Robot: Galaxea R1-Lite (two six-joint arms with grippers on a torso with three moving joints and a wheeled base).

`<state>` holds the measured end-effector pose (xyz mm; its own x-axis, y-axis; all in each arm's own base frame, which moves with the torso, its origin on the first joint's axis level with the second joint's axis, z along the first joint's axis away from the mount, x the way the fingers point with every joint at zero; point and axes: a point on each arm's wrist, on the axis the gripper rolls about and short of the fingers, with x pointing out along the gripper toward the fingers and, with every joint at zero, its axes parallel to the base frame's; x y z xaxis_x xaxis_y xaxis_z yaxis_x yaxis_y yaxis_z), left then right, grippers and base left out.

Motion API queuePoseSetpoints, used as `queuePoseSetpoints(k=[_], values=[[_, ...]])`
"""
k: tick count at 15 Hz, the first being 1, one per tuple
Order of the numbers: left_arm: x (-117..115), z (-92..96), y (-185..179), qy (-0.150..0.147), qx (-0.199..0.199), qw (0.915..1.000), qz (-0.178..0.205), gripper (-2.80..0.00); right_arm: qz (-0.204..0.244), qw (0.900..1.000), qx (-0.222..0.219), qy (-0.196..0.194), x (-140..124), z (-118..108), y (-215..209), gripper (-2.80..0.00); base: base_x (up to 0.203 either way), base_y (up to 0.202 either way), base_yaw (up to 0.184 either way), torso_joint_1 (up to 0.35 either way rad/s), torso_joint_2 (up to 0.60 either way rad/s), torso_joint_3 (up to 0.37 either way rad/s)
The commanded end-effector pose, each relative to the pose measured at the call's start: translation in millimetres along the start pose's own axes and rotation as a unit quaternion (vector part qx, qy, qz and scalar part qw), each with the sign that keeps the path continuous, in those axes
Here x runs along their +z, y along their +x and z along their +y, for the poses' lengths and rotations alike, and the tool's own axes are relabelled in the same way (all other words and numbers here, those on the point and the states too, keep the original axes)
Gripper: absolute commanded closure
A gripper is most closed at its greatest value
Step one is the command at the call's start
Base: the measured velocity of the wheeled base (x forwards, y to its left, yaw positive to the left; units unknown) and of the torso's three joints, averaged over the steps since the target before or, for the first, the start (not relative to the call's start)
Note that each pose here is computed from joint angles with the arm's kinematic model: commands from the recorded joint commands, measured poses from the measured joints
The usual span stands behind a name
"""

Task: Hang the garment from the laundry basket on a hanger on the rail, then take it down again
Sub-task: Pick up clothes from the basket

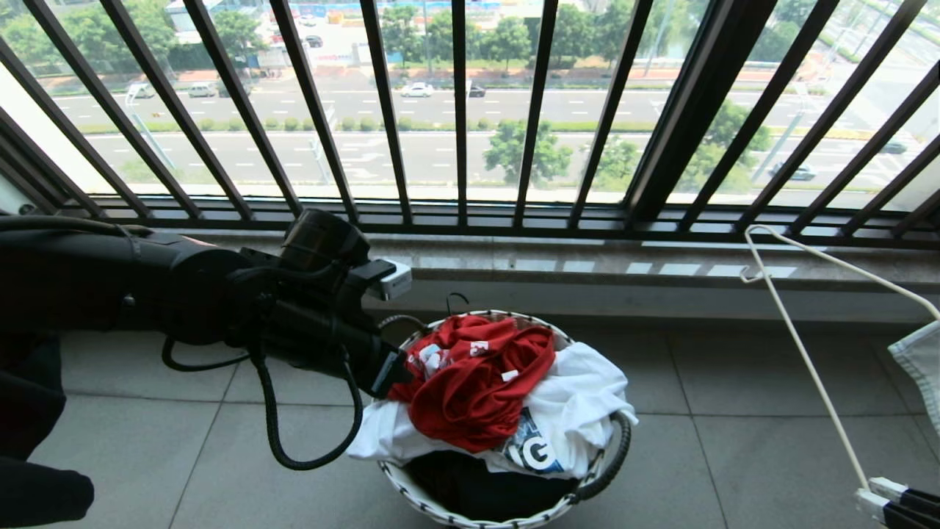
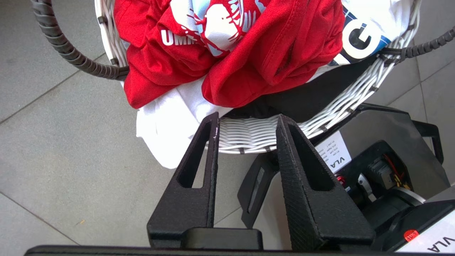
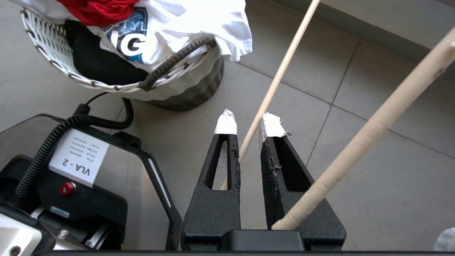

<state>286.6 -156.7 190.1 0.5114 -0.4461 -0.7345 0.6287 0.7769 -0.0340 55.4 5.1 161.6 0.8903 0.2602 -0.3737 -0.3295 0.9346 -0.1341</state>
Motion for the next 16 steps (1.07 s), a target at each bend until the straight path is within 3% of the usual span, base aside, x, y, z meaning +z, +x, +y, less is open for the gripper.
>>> queuePoseSetpoints(k=[1,3,5,8,11,13,16], values=[[5,-11.0,31,0.012,-0.002,0.9996,0.024,-2.80,0.004,1.000,0.002,0.000,1,-1,2,0.00,0.000,0.000,0.000,0.000,0.00,0.000],[10,-37.9,36,0.023,0.006,0.9994,0.023,-2.80,0.006,1.000,0.002,-0.003,2,-2,3,0.00,0.000,0.000,0.000,0.000,0.00,0.000],[10,-50.5,51,0.037,0.045,0.9977,0.033,-2.80,0.007,1.000,0.002,-0.003,1,-2,4,0.00,0.000,0.000,0.000,0.000,0.00,0.000],[10,-50.0,75,0.049,0.123,0.9908,0.027,-2.80,0.011,1.000,0.003,-0.002,1,-2,5,0.00,0.000,0.000,0.000,0.000,0.00,0.000],[13,-51.3,80,0.053,0.133,0.9895,0.020,-2.80,0.015,1.000,0.004,-0.001,1,-2,7,0.00,0.000,0.000,0.000,0.000,0.00,0.000],[16,-52.4,89,0.055,0.139,0.9887,-0.007,-2.80,0.016,1.000,0.005,-0.001,0,-2,7,0.00,0.000,0.000,0.000,0.000,0.00,0.000],[11,-57.5,98,0.066,0.153,0.9860,-0.002,-2.80,0.013,1.000,0.005,-0.002,2,-3,7,0.00,0.000,0.000,0.000,0.000,0.00,0.000]])
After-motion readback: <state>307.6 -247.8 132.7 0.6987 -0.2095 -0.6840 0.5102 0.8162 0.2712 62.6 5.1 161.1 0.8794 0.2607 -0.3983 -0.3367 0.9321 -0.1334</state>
